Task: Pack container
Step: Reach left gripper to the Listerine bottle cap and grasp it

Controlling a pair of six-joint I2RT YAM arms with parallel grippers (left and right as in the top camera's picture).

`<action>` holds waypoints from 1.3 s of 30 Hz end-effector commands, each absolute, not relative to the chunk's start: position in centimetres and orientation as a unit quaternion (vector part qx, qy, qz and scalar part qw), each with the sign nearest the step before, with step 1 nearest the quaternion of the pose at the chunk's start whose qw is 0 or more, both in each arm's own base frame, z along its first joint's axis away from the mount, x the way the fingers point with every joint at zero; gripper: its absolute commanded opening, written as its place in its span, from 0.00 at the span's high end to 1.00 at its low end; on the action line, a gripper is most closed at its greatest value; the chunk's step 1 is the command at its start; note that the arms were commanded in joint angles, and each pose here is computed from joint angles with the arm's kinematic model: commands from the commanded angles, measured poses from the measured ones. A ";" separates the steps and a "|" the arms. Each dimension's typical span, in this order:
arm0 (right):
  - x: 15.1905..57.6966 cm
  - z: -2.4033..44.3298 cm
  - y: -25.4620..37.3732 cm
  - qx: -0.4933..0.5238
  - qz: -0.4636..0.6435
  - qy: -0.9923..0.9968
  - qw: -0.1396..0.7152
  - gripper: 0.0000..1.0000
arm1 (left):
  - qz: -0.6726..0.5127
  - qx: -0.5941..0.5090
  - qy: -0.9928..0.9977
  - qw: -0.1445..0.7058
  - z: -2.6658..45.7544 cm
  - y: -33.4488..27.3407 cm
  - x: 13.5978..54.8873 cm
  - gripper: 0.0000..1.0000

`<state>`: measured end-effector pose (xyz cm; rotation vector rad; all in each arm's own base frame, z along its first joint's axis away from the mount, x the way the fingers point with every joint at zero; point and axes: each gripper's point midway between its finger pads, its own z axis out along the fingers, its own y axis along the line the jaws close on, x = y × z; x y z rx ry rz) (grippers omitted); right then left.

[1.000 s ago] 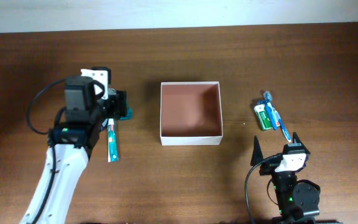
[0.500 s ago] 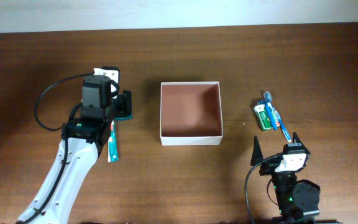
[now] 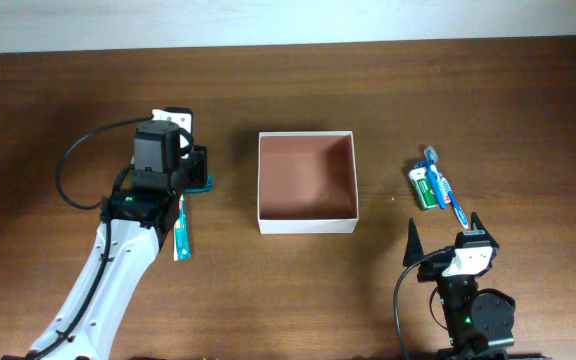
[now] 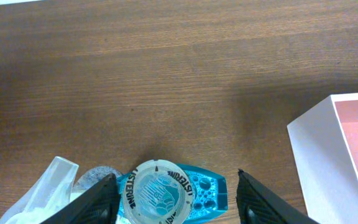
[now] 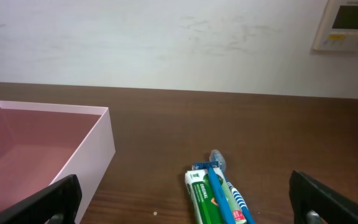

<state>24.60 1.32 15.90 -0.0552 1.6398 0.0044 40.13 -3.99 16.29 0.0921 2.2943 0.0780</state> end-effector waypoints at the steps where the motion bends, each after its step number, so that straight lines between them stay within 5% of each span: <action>1: 24.6 15.6 1.0 -0.020 -0.003 0.733 0.680 0.01 | 0.037 0.039 0.910 0.411 16.5 -3.9 40.5 0.29; 7: 24.6 15.6 1.0 -0.020 -0.003 0.733 0.680 0.01 | 0.040 0.041 0.919 0.391 14.8 -3.9 40.7 0.01; 16: 24.6 15.6 1.0 -0.020 -0.003 0.733 0.680 0.01 | 0.040 0.040 0.919 0.390 14.2 -3.9 41.2 0.01; 25: 24.6 15.6 1.0 -0.020 -0.003 0.733 0.680 0.01 | 0.038 0.038 0.912 0.408 14.8 -4.0 41.8 0.35; 32: 24.6 15.6 1.0 -0.020 -0.003 0.733 0.680 0.01 | 0.042 0.036 0.910 0.411 15.0 -3.9 41.9 0.37; 39: 24.6 15.6 1.0 -0.020 -0.003 0.733 0.680 0.01 | 0.057 0.029 0.909 0.412 15.1 -3.3 41.9 0.56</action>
